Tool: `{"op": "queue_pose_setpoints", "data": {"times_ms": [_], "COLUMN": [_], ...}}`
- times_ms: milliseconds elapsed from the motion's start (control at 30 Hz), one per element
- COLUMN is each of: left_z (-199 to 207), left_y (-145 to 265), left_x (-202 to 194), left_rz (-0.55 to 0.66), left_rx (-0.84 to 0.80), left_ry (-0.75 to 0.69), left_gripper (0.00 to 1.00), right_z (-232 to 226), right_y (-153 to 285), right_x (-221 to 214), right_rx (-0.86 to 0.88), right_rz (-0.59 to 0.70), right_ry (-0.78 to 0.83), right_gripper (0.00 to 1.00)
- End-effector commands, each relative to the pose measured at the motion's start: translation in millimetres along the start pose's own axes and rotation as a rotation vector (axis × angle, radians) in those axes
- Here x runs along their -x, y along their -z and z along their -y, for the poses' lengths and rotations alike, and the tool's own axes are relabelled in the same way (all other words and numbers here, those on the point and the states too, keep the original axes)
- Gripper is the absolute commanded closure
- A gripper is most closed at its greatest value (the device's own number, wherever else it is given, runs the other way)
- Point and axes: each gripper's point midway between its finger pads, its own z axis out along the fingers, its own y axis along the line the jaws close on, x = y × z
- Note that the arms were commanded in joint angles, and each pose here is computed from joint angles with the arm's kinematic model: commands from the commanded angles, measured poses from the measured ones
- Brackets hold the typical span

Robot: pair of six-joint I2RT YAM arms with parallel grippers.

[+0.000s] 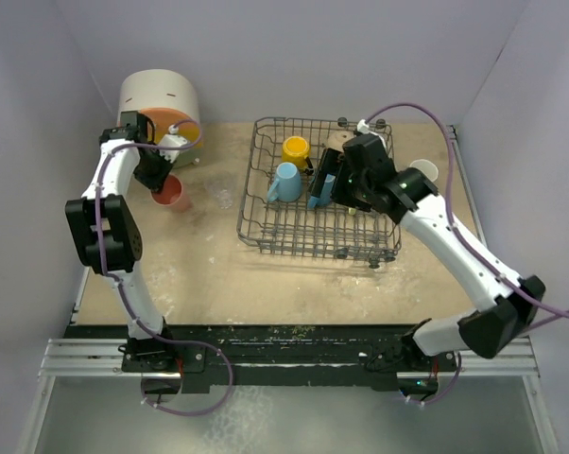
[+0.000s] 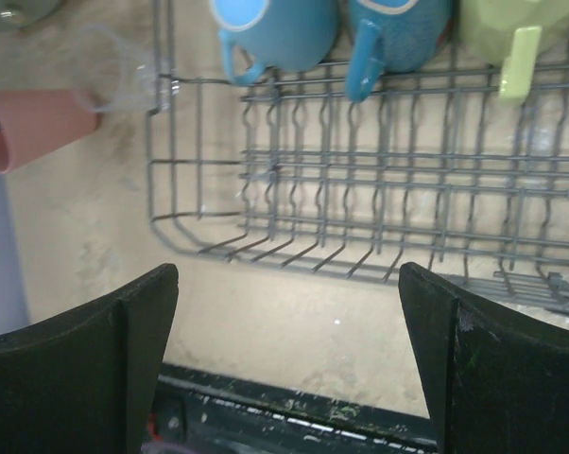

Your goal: Unload the cups from the dish rack

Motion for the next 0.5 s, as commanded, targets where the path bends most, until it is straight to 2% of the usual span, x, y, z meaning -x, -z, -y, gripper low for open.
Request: {"op": "queue_pose_setpoints", "data": {"times_ms": [0, 67, 167, 200, 233, 300, 333, 467], "left_z": [-2.5, -0.3, 1.8, 0.8, -1.8, -5.5, -7.0, -8.6], "left_y": [-5.0, -12.4, -19.0, -17.6, -14.1, -3.9, 2.4, 33.9], "left_x": [22.9, 25.5, 29.5, 32.8, 36.8, 44.3, 47.3, 58.5], "left_rz": [0.04, 0.026, 0.007, 0.015, 0.031, 0.067, 0.085, 0.158], "left_rx": [0.014, 0.014, 0.019, 0.028, 0.042, 0.071, 0.085, 0.129], "left_ry": [0.028, 0.025, 0.019, 0.022, 0.027, 0.031, 0.03, 0.015], "left_gripper": [1.0, 0.99, 0.74, 0.57, 0.52, 0.49, 0.33, 0.28], "right_z": [16.0, 13.2, 7.7, 5.9, 2.4, -0.8, -3.2, -22.2], "right_y": [-19.8, -32.9, -51.6, -57.6, -65.2, -80.8, -89.9, -126.6], "right_x": [16.3, 17.1, 21.7, 22.5, 23.4, 23.2, 21.6, 16.6], "right_rx": [-0.142, -0.146, -0.184, -0.203, -0.219, -0.27, -0.292, -0.348], "right_rz": [0.057, 0.06, 0.072, 0.073, 0.072, 0.07, 0.065, 0.084], "right_ry": [0.045, 0.044, 0.054, 0.062, 0.064, 0.061, 0.062, 0.059], "right_gripper": [0.0, 0.0, 0.0, 0.0, 0.0, 0.0, 0.0, 0.0]}}
